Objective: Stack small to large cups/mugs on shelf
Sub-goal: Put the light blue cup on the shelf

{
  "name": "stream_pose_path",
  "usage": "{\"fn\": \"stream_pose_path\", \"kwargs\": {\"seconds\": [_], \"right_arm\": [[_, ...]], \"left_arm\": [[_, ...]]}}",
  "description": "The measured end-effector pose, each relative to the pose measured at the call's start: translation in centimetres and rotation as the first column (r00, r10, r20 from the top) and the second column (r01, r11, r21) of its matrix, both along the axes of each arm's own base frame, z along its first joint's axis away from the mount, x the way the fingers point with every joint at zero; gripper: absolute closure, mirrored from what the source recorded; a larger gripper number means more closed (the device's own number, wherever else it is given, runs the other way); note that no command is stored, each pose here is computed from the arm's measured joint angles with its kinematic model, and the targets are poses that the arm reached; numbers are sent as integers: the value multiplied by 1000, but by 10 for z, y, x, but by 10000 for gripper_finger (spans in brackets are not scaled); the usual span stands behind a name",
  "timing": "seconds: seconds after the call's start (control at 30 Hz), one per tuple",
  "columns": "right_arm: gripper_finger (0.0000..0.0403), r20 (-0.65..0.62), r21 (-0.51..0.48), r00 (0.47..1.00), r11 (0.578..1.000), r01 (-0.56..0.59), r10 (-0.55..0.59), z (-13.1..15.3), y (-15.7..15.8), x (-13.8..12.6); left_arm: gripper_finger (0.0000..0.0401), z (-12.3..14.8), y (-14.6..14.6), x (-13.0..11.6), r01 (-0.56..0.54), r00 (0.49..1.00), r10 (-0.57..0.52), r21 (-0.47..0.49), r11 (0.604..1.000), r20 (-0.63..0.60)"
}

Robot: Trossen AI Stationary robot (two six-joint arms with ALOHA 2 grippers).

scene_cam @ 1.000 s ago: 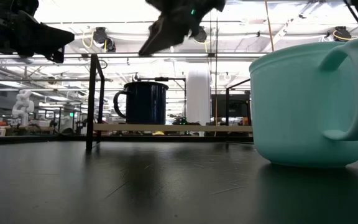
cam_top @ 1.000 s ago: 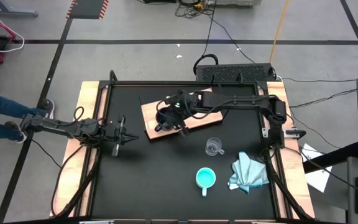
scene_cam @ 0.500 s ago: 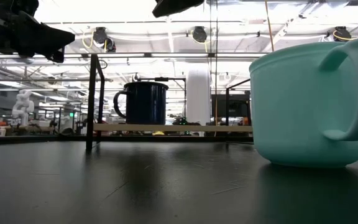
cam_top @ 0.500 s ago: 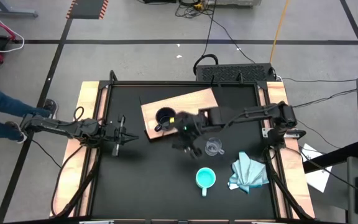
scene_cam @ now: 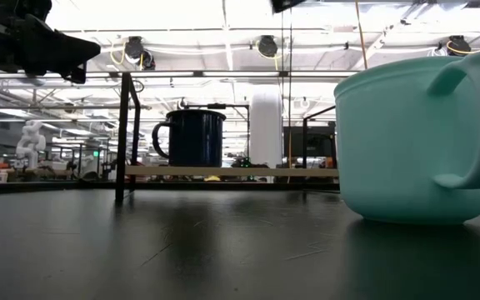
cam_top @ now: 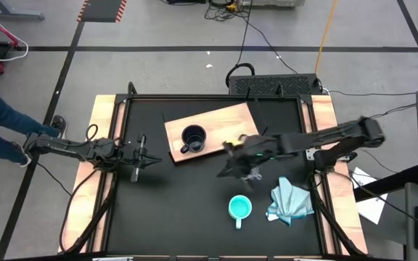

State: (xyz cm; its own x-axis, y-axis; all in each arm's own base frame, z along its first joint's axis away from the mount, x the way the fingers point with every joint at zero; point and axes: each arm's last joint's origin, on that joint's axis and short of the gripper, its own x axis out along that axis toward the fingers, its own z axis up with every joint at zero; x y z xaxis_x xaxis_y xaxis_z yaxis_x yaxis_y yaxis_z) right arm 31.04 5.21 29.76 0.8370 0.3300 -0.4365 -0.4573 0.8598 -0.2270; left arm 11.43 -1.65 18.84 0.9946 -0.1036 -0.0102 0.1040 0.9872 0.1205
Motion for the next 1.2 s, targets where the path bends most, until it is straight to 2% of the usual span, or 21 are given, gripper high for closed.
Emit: {"fn": "stream_pose_path", "kwargs": {"seconds": [0.2, 0.33, 0.57, 0.67, 0.87, 1.2], "right_arm": [[403, 120, 25, 992, 999, 41, -44, -13, 9, -56], [403, 190, 70, 980, 997, 42, -55, -27, 14, -81], [403, 196, 108, 981, 994, -13, -9, -54, 24, -102], [403, 193, 108, 981, 994, 13, -34, -66, 25, -106], [403, 203, 114, 979, 993, -5, -18, -77, 24, -121], [403, 355, 219, 933, 975, -28, -53, -89, 10, -157]], "left_arm": [[377, 0, 0, 0, 0, 1000, 0, -21, 1000, -1], [377, 2, 0, 0, 8, 1000, -7, -44, 999, 18], [377, 8, 0, 0, 14, 997, -8, -88, 996, 71], [377, 8, 0, 0, 14, 997, -8, -86, 996, 71], [377, 8, 0, 0, 14, 997, -8, -87, 996, 71], [377, 8, 0, 0, 13, 997, -8, -84, 996, 71]]}}
